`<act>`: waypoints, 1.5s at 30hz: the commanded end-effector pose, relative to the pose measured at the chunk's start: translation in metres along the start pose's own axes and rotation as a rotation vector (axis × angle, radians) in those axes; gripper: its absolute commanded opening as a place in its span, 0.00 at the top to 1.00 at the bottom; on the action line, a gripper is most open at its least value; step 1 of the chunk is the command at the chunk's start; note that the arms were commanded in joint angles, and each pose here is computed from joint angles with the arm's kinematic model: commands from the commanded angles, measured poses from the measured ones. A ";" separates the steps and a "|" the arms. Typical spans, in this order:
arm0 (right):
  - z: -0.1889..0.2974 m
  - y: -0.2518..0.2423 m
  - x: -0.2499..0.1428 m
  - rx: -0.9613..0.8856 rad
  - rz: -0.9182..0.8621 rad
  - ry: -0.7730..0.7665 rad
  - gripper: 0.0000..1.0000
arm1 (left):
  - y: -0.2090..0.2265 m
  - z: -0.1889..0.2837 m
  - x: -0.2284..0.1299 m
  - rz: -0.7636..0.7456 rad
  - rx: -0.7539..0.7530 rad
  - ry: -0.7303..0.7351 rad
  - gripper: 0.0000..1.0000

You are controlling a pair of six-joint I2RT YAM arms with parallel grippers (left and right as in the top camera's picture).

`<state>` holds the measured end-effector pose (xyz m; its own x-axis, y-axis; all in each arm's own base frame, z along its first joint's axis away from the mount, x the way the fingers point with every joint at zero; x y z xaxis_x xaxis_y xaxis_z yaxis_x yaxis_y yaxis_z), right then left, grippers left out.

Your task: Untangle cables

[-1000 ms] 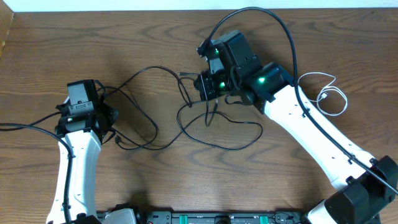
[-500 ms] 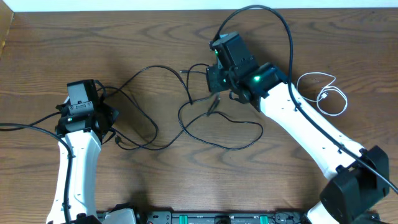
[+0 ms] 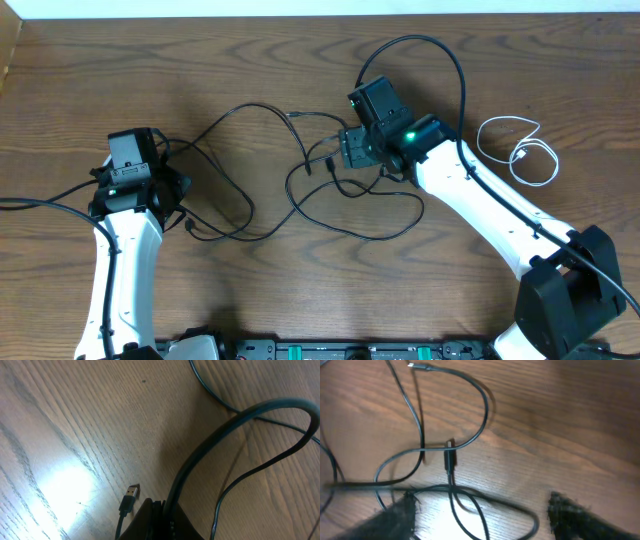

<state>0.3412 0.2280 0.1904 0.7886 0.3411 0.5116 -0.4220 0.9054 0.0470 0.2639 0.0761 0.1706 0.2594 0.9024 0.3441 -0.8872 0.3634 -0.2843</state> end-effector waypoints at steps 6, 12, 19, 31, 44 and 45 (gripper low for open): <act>0.000 0.014 0.008 0.132 -0.002 -0.033 0.09 | 0.003 -0.001 0.001 -0.011 0.011 -0.006 0.92; 0.022 0.055 0.035 0.461 0.051 -0.169 0.22 | 0.003 -0.001 0.001 -0.010 0.011 -0.006 0.92; 0.017 0.064 0.032 0.342 0.076 -0.189 0.18 | 0.003 -0.001 0.001 -0.011 0.010 -0.006 0.92; -0.043 0.055 0.027 0.186 0.009 -0.155 0.17 | 0.003 -0.001 0.001 -0.011 0.006 -0.001 0.92; -0.130 0.037 0.007 0.113 -0.135 -0.089 0.17 | 0.002 -0.001 0.001 -0.011 0.003 -0.003 0.92; -0.132 0.037 0.006 0.111 -0.137 -0.084 0.17 | 0.002 -0.001 0.001 -0.011 0.003 -0.003 0.92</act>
<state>0.3839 0.2993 0.0876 0.7925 0.2247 0.5670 -0.4093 0.8851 0.2214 0.2640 0.0761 0.1707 0.2594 0.9025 0.3438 -0.8868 0.3635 -0.2852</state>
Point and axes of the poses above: each gripper's point midway between its finger pads, its own z axis back along the fingers, its own y axis along the line the jaws close on, x = y × z, the point moved 7 cm from there along z, back along the fingers, and after that the axes turned 12 degrees about z, right-handed, at the moved point
